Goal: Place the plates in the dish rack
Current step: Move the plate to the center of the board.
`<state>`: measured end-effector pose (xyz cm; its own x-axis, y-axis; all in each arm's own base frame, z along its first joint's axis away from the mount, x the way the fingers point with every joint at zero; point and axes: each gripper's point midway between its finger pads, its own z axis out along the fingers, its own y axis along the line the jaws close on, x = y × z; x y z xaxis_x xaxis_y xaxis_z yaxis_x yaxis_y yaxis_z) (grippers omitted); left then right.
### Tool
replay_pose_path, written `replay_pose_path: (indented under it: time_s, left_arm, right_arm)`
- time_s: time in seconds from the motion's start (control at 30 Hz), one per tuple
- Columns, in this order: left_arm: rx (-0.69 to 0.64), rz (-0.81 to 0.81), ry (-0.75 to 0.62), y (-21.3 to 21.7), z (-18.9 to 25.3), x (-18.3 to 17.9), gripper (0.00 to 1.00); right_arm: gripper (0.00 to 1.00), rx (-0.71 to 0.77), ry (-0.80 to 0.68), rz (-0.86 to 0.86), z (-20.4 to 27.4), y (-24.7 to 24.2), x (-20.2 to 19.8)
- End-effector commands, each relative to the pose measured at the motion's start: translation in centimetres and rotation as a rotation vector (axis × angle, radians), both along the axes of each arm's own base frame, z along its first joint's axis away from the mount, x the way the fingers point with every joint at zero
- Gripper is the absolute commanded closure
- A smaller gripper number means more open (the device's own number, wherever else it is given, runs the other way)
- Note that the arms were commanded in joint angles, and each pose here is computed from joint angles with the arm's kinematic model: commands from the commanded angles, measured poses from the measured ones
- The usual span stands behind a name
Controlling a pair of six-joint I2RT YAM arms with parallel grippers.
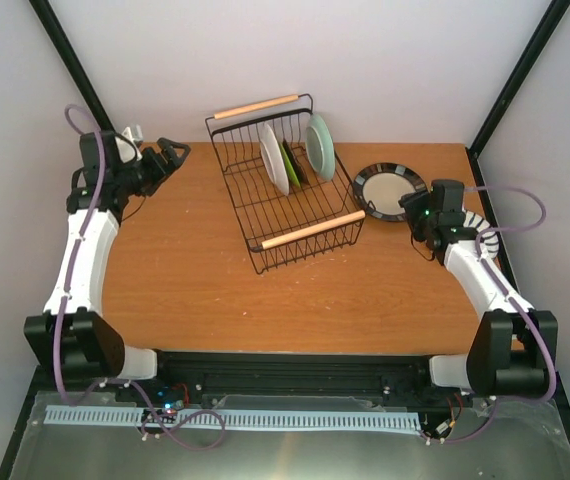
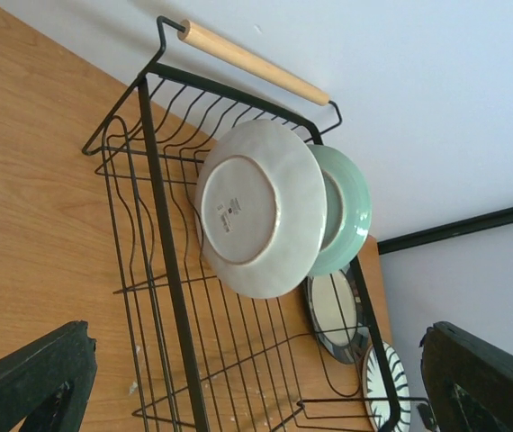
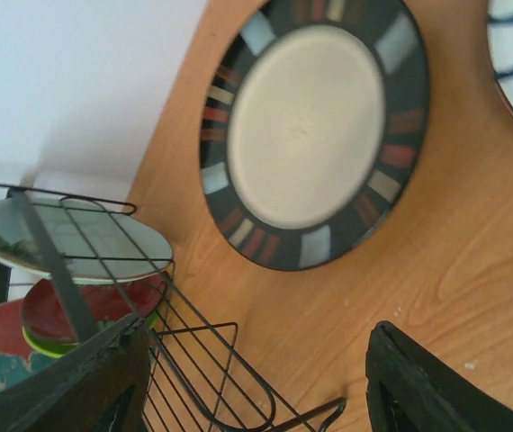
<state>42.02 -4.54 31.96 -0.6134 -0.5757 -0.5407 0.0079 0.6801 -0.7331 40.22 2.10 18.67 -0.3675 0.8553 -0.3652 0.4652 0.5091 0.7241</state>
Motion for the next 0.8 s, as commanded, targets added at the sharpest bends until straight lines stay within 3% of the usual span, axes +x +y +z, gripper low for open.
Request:
replay_pose_path:
  time_s: [0.0,0.23,0.47,0.77]
  left_arm:
    - [0.011,0.0,-0.095,-0.1,2.6,-2.1,0.0]
    - [-0.002,-0.02,-0.094,-0.7,2.1,-4.4,0.0]
    - [-0.067,-0.03,-0.066,-1.3,0.9,-5.0,0.0]
    - [-0.075,-0.046,-0.03,-1.8,-0.4,-4.9,0.0]
  right_arm:
    - [0.34,0.146,-0.026,-0.132,-0.3,-0.6,-0.1]
    - [0.32,0.128,0.051,-0.161,-3.3,-1.8,-1.6]
    - [0.33,0.227,0.123,-0.519,-9.2,-5.5,-8.3]
    - [0.39,0.286,0.168,-0.742,-10.7,-8.1,-9.5]
